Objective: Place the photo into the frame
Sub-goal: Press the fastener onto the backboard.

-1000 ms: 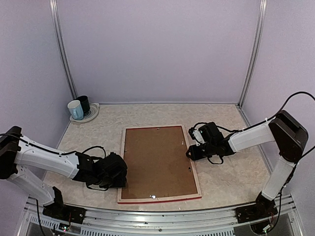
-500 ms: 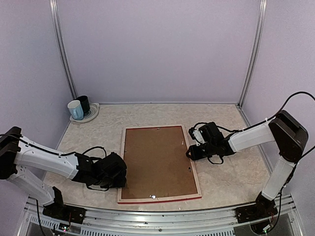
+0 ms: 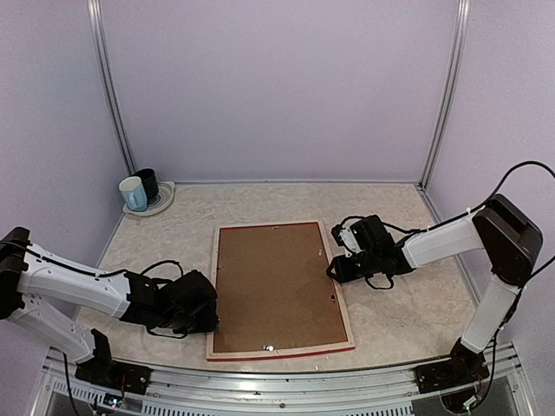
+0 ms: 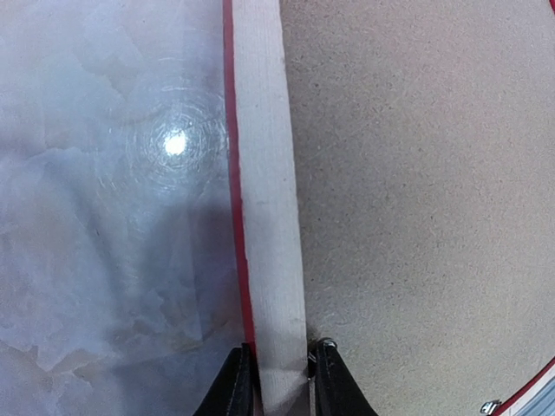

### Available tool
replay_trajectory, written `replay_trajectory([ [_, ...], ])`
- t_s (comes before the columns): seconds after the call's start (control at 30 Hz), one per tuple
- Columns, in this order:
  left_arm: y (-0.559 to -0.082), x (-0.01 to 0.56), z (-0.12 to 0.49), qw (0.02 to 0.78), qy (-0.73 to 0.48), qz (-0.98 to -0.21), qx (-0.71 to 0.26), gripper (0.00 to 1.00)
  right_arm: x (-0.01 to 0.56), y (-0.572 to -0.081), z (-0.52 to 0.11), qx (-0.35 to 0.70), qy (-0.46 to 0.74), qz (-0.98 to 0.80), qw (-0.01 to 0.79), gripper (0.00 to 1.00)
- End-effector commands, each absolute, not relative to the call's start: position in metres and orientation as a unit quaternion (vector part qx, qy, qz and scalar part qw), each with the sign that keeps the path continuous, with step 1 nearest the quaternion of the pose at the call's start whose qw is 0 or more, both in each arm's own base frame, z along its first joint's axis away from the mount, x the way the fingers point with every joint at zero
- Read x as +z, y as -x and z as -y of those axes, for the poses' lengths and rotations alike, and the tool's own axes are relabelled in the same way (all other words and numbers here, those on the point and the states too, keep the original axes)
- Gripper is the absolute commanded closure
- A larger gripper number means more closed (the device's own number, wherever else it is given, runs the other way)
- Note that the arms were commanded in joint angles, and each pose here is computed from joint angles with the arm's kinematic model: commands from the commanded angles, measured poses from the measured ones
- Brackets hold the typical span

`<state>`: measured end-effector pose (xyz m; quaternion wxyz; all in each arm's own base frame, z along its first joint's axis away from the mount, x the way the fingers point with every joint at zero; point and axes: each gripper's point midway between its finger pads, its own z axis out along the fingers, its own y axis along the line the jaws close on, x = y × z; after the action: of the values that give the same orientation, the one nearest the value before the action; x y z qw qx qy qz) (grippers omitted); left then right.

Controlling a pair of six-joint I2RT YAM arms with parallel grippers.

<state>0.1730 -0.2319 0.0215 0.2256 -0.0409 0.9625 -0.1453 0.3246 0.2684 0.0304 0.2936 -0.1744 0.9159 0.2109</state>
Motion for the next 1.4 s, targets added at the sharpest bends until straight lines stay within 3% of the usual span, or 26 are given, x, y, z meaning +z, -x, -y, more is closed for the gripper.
replay_trajectory([
  [0.0, -0.156, 0.002, 0.208, 0.191, 0.025, -0.977, -0.094, 0.8, 0.013, -0.317, -0.261, 0.202, 0.173, -0.925, 0.27, 0.71],
  [0.07, -0.155, 0.002, 0.21, 0.188, 0.019, -0.977, -0.094, 0.79, 0.013, -0.317, -0.261, 0.202, 0.173, -0.926, 0.269, 0.71],
  [0.2, -0.155, 0.001, 0.21, 0.184, 0.006, -0.98, -0.082, 0.63, 0.012, -0.316, -0.261, 0.203, 0.173, -0.926, 0.268, 0.71],
  [0.4, -0.153, -0.002, 0.209, 0.176, -0.005, -0.982, -0.074, 0.61, 0.012, -0.317, -0.261, 0.203, 0.173, -0.926, 0.267, 0.71],
  [0.97, -0.156, -0.006, 0.201, 0.178, -0.009, -0.983, -0.037, 0.98, 0.009, -0.318, -0.261, 0.203, 0.173, -0.927, 0.264, 0.71],
  [1.1, -0.159, -0.004, 0.199, 0.188, 0.001, -0.982, -0.034, 0.98, 0.008, -0.318, -0.261, 0.203, 0.173, -0.927, 0.263, 0.71],
  [1.2, -0.166, 0.007, 0.201, 0.209, 0.011, -0.977, -0.043, 0.77, 0.007, -0.318, -0.261, 0.204, 0.173, -0.928, 0.261, 0.71],
  [1.37, -0.185, 0.046, 0.209, 0.268, 0.018, -0.961, -0.071, 0.55, 0.007, -0.318, -0.262, 0.207, 0.174, -0.927, 0.26, 0.71],
])
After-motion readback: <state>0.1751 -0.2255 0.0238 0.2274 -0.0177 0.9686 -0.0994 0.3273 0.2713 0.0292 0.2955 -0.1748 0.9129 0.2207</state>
